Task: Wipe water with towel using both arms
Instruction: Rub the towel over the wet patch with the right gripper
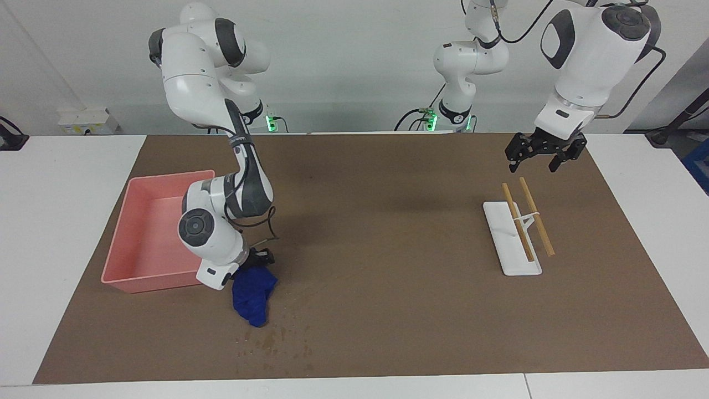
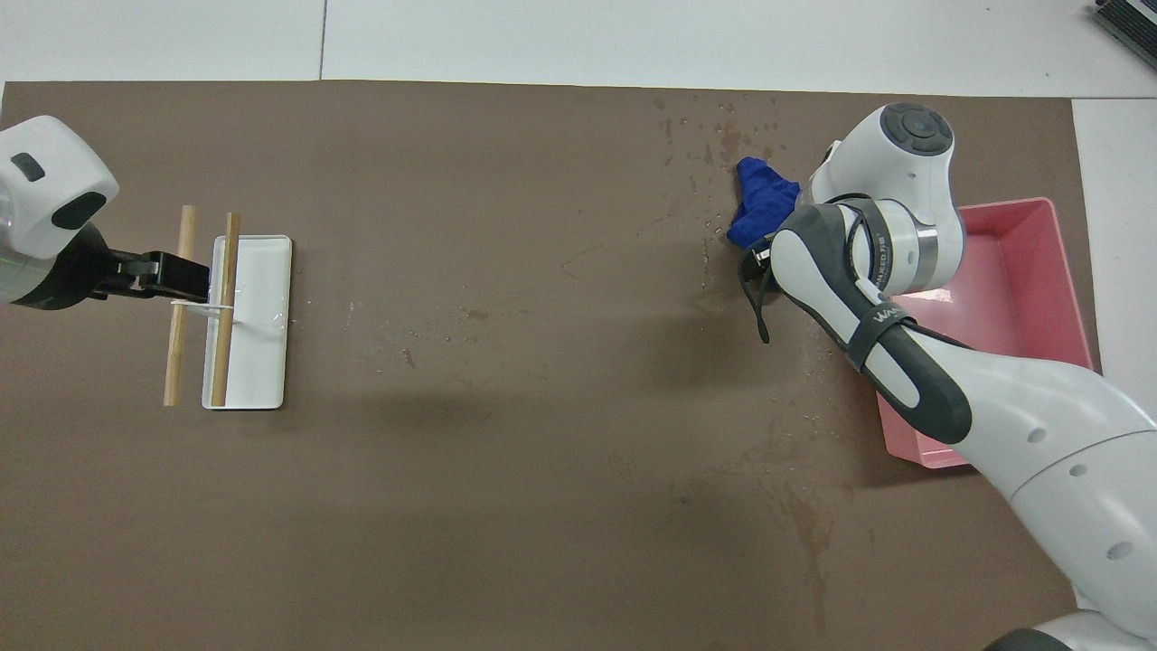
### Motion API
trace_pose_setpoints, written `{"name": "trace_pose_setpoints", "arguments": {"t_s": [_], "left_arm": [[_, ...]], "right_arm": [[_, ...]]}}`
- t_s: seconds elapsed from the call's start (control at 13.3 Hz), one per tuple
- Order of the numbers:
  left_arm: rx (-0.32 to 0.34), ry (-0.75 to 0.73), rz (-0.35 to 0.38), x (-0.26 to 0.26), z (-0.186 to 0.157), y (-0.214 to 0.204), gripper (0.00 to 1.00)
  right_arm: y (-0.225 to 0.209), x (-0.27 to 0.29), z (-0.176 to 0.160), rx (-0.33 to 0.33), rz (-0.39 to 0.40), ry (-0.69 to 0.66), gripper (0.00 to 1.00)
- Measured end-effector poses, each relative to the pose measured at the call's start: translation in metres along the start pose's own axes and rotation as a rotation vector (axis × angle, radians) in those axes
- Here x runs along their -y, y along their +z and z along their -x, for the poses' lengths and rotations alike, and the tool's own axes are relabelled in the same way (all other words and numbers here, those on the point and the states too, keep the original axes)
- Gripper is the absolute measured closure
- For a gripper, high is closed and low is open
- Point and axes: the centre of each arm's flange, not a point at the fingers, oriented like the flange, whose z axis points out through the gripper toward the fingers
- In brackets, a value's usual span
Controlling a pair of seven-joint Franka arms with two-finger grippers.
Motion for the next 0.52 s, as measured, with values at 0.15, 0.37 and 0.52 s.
{"name": "trace_pose_setpoints", "arguments": {"t_s": [0.15,0.37,0.52], "left_arm": [[0.009,0.003,0.000,-0.002,0.002,-0.011,0.00],[0.046,0.002,-0.001,-0.001,0.012,-0.034,0.00],[0.066,0.002,-0.002,-0.001,0.014,-0.032,0.00]], "right_arm": [[-0.014,0.007,0.013,0.062,-0.038,0.014,0.93],[-0.055,0.026,0.032,0.088,-0.048,0.060,0.93],[-0.062,0.037,0.036,0.059,-0.038,0.075,0.93]]}}
